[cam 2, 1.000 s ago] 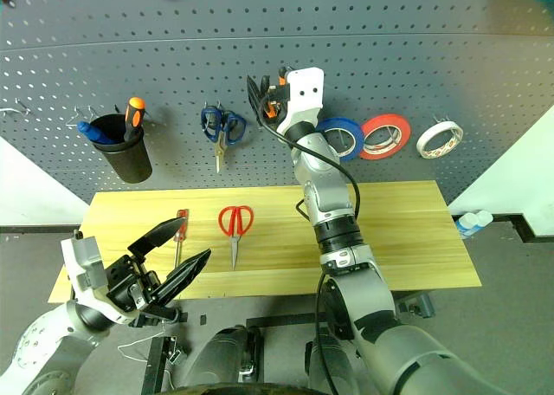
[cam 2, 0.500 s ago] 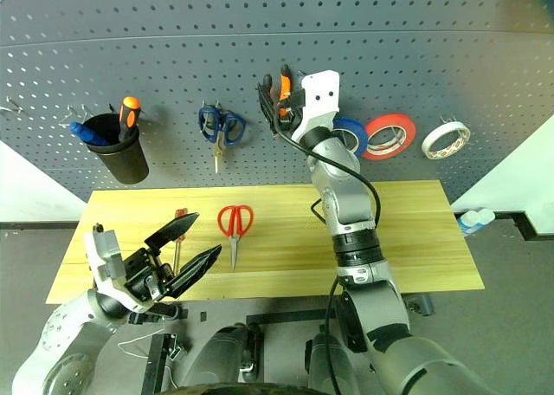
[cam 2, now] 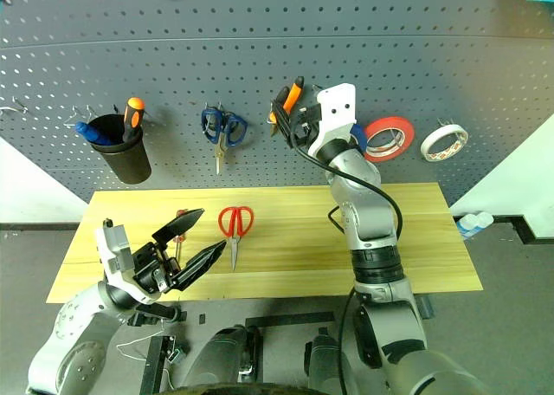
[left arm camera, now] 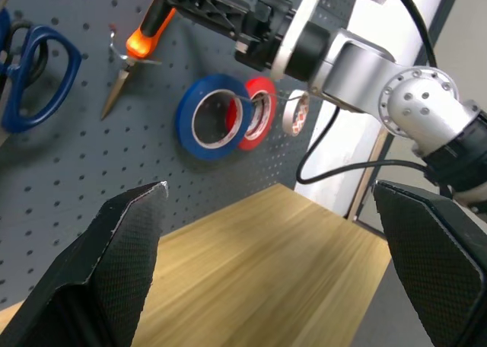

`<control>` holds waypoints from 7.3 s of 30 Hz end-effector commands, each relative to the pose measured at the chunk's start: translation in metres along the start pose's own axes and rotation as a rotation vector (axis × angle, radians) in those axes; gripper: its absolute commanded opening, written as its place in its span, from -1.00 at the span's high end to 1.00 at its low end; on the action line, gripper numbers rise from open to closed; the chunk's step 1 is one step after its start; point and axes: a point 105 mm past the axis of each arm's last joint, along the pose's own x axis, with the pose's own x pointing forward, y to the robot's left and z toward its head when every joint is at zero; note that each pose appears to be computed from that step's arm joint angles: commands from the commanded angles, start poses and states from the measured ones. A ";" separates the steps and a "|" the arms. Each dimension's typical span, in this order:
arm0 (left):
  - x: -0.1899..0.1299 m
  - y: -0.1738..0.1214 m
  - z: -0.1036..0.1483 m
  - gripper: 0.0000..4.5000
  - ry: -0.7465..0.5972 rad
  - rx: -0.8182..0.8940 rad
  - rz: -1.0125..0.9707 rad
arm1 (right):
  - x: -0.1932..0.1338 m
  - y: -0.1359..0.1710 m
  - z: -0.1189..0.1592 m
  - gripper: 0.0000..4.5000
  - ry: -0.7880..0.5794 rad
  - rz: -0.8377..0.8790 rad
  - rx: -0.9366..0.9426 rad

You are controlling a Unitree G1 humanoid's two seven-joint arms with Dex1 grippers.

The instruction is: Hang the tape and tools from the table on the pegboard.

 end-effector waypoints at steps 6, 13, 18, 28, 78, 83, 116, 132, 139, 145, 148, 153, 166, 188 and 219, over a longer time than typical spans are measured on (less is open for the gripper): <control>0.006 -0.002 0.003 -1.00 -0.031 0.022 -0.030 | -0.015 -0.010 0.013 -0.99 -0.021 -0.014 -0.031; 0.008 0.003 0.001 -1.00 -0.037 0.030 -0.037 | -0.029 -0.013 0.016 -0.99 -0.006 0.019 -0.049; 0.007 0.008 -0.001 -1.00 -0.037 0.041 -0.034 | -0.051 -0.005 0.026 -0.99 0.029 0.145 -0.036; -0.002 0.024 -0.014 -1.00 0.045 -0.016 0.050 | -0.098 0.020 0.039 -0.99 0.147 0.393 0.025; 0.022 0.074 -0.173 -1.00 0.745 -0.221 0.973 | -0.145 0.045 0.005 -0.99 0.408 0.524 0.088; 0.025 0.080 -0.178 -1.00 0.751 -0.243 0.999 | -0.148 0.047 0.005 -0.99 0.417 0.530 0.100; 0.066 0.060 -0.207 -1.00 0.854 -0.259 0.920 | -0.149 0.058 0.004 -0.99 0.414 0.508 0.131; 0.053 0.071 -0.208 -1.00 0.910 -0.218 1.006 | -0.150 0.059 0.005 -0.99 0.415 0.504 0.131; 0.042 0.075 -0.210 -1.00 0.959 -0.193 1.044 | -0.150 0.060 0.005 -0.99 0.414 0.504 0.132; 0.034 0.079 -0.213 -1.00 0.996 -0.188 1.066 | -0.150 0.059 0.005 -0.99 0.416 0.498 0.130; 0.031 0.081 -0.214 -1.00 1.007 -0.190 1.075 | -0.152 0.060 0.004 -0.99 0.419 0.495 0.132; 0.028 0.083 -0.215 -1.00 1.016 -0.198 1.091 | -0.153 0.060 0.005 -0.99 0.423 0.491 0.134; 0.013 0.086 -0.218 -1.00 1.046 -0.222 1.127 | -0.153 0.058 0.004 -0.99 0.431 0.485 0.135; 0.003 0.078 -0.222 0.51 1.068 -0.247 1.134 | -0.163 0.048 0.003 -1.00 0.484 0.510 0.108; 0.055 0.076 -0.162 0.51 0.729 0.232 0.786 | -0.167 0.027 0.012 -1.00 0.476 0.538 0.040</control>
